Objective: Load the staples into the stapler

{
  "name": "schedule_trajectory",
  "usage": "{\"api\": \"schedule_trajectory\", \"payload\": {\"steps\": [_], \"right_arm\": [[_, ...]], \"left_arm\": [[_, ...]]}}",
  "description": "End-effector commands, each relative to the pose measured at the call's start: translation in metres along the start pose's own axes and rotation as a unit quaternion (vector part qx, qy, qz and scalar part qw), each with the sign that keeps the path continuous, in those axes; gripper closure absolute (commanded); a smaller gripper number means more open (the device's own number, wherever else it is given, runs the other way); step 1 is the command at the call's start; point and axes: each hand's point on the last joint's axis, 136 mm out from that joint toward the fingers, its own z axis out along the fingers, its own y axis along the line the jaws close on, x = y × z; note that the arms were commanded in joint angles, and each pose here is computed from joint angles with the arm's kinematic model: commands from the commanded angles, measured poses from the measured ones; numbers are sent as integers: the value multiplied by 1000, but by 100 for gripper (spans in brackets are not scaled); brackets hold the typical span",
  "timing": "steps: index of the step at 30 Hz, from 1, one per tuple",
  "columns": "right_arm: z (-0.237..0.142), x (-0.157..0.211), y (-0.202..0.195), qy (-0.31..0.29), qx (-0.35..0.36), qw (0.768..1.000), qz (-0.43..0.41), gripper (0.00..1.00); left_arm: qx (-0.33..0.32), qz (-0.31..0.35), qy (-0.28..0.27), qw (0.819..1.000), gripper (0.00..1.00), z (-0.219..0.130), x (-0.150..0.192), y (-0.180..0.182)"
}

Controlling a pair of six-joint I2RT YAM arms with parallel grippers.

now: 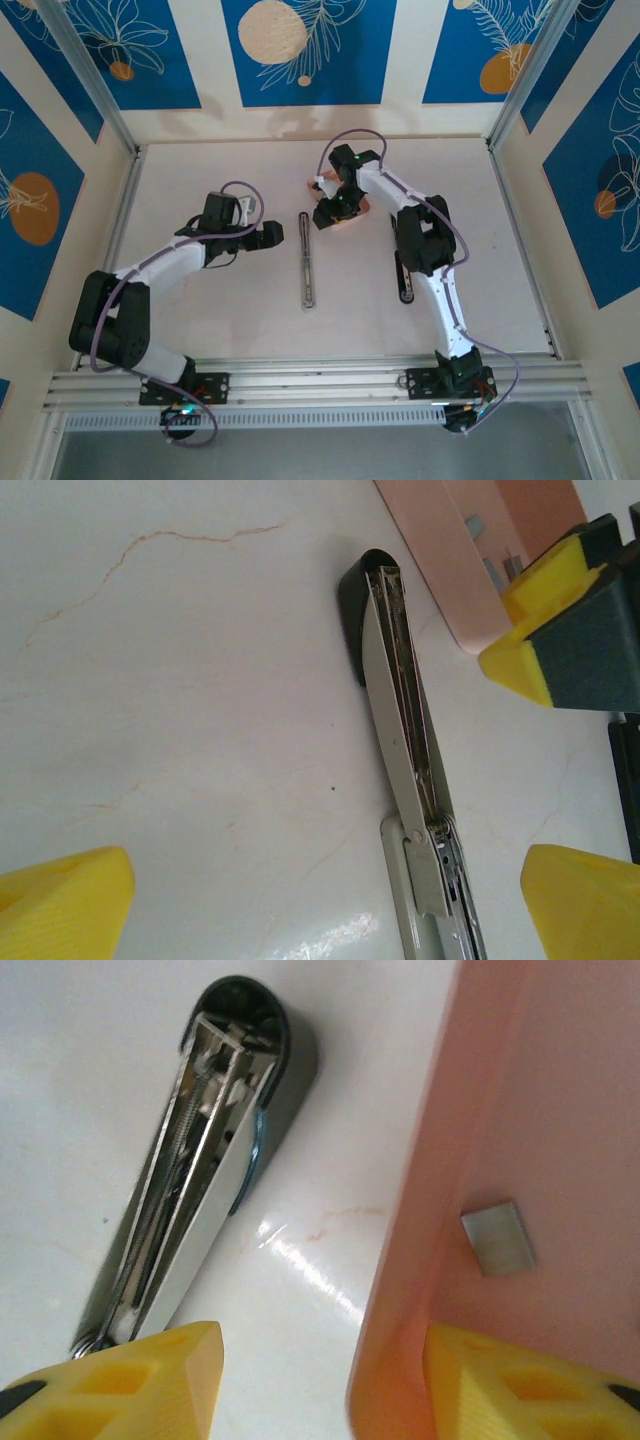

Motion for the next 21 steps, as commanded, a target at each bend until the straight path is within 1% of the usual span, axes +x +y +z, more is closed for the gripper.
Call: {"api": "schedule_trajectory", "payload": {"steps": [1, 6, 15, 18, 21], "right_arm": [[-17, 6, 18, -16, -11, 1000, 19, 45], [-12, 33, 26, -4, -21, 999, 47, 45], [-11, 79, 54, 23, -20, 996, 86, 46], [-9, 92, 68, 26, -33, 993, 108, 51], [-6, 106, 83, 33, -44, 991, 125, 51]], "left_arm": [[3, -8, -2, 1000, 1, -11, 4, 1], [7, -8, -8, 1000, 1, -18, 8, -1], [8, -3, -20, 1000, 1, -29, 10, -3], [10, -2, -24, 1000, 1, -32, 10, -4], [11, -1, -26, 1000, 1, -34, 10, -5]]}}
